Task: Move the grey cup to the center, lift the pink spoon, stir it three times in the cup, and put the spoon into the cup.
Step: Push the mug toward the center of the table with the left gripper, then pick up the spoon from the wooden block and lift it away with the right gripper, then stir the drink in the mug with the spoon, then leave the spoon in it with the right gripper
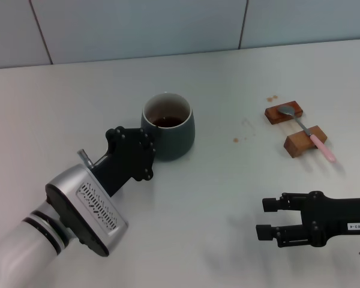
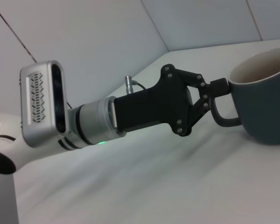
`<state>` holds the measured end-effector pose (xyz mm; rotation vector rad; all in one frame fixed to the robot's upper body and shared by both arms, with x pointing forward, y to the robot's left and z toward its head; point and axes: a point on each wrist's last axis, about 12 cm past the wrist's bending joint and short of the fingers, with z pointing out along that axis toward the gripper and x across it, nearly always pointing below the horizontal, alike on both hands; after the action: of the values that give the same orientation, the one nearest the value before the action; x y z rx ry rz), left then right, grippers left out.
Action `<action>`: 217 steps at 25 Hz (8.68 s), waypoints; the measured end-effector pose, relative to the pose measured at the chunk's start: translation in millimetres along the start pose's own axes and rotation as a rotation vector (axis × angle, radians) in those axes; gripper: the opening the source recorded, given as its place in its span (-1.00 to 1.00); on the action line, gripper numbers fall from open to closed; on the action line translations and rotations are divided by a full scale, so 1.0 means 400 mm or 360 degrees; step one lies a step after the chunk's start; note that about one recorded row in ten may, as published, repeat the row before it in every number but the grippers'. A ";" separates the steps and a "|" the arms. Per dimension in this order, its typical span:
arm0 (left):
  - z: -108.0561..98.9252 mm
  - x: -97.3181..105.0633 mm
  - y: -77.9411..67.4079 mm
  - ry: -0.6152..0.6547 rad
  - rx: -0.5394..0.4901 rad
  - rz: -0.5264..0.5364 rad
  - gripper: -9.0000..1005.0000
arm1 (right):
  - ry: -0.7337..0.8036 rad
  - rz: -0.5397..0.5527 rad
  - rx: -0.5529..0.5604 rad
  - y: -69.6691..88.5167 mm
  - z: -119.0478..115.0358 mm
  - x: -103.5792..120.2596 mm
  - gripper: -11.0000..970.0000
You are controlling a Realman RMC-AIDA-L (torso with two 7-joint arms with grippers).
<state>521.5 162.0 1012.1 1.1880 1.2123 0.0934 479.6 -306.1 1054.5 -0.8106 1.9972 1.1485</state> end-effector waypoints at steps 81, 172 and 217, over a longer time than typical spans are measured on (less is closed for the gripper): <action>-0.262 0.161 0.100 0.0037 0.0395 -0.1032 0.67 | -0.1486 0.1964 0.0465 -0.046 -0.003 0.191 0.63; -0.230 0.152 0.122 0.0013 0.0463 -0.1017 0.67 | 0.0742 -0.0399 0.0517 0.094 0.245 -0.706 -0.75; -0.215 0.144 0.123 -0.0013 0.0481 -0.1015 0.67 | 0.0880 -0.0440 0.0602 0.056 0.369 -0.692 -0.75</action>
<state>506.3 275.0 1021.0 0.9987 1.5821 -0.5871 657.2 -116.2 1231.5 -1.2422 2.3400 0.3860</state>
